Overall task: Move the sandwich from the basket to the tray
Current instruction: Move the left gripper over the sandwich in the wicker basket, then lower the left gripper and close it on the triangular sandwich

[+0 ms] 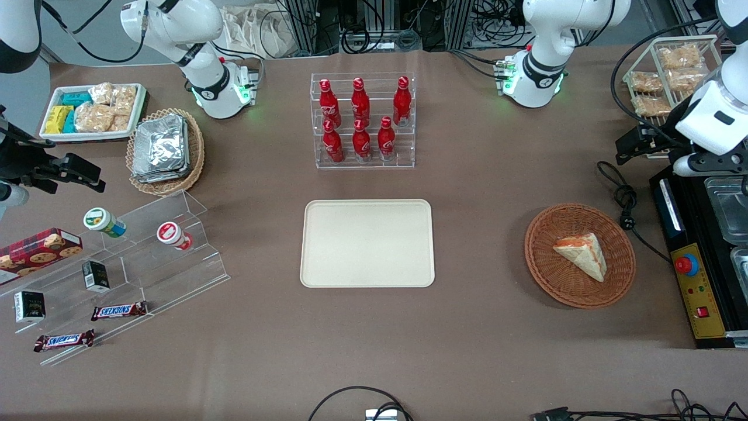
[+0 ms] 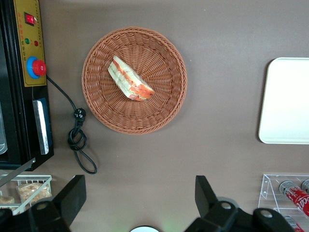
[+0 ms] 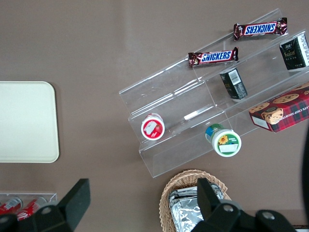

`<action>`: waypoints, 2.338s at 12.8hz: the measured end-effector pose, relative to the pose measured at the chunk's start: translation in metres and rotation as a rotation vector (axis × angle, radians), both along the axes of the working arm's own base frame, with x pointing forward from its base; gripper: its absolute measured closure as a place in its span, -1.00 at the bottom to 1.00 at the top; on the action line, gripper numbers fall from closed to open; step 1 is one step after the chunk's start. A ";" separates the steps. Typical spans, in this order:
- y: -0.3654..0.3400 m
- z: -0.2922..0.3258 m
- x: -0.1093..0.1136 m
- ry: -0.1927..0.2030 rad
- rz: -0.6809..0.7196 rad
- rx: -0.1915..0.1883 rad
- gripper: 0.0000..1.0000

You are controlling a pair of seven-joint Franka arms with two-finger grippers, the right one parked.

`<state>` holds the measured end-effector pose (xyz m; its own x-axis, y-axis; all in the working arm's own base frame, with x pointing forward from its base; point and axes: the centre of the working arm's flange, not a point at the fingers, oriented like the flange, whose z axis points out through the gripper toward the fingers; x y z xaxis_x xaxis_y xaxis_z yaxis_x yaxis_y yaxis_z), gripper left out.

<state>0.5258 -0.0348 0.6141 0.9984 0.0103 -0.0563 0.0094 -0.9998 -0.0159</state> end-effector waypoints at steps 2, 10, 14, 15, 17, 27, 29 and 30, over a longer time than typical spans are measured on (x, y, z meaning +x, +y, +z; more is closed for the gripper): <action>-0.003 0.000 0.000 -0.001 -0.006 0.001 -1.00; 0.033 -0.099 0.036 -0.001 0.268 0.021 -1.00; 0.035 -0.181 0.069 0.031 0.596 0.077 -1.00; 0.036 -0.201 0.076 0.037 0.617 0.088 -1.00; 0.045 -0.241 0.085 0.050 0.642 0.108 -1.00; 0.056 -0.352 0.079 0.044 0.707 0.089 -1.00; 0.055 -0.367 0.078 0.068 0.730 0.075 -0.90; 0.055 -0.373 0.077 0.076 0.737 0.073 -0.67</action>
